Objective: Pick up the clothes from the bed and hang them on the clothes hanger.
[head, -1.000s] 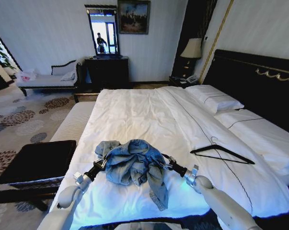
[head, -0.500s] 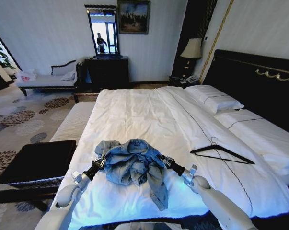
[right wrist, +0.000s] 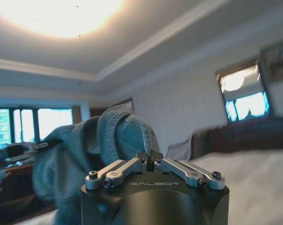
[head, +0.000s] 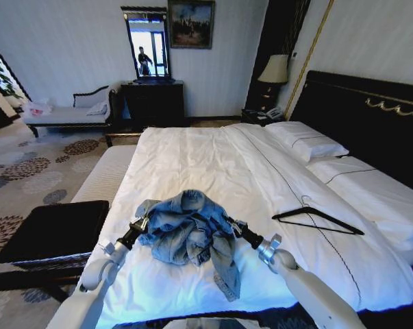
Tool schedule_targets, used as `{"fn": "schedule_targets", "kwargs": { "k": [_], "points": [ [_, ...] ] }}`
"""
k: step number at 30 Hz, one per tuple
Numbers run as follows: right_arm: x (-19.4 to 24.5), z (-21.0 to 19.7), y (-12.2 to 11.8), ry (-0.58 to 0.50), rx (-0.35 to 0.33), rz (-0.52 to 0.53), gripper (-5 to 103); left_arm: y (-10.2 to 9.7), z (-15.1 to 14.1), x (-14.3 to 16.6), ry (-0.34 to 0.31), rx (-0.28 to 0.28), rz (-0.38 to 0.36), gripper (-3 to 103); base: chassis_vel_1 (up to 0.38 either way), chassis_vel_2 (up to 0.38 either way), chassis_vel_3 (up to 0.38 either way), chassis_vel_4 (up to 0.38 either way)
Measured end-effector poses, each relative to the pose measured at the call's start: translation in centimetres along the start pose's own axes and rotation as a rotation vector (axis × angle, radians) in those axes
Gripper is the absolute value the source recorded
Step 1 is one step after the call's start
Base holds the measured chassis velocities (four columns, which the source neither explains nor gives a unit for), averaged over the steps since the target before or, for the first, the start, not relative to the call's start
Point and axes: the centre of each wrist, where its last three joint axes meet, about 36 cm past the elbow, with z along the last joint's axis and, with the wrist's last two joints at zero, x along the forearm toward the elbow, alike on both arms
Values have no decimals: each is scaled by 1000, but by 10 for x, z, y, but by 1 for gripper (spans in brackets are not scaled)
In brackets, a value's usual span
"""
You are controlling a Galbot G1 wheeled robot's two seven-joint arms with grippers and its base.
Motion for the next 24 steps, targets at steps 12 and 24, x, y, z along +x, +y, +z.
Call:
{"fn": "schedule_targets", "kwargs": {
  "k": [12,24],
  "points": [
    [-107,-119,-12,-259,122,70,2,35,-130,-58,-213,-24,-11,2,0,0,0,0],
    [-202,-218,-30,-382,178,45,2,67,-260,-109,-311,-118,10,2,0,0,0,0]
  ]
}}
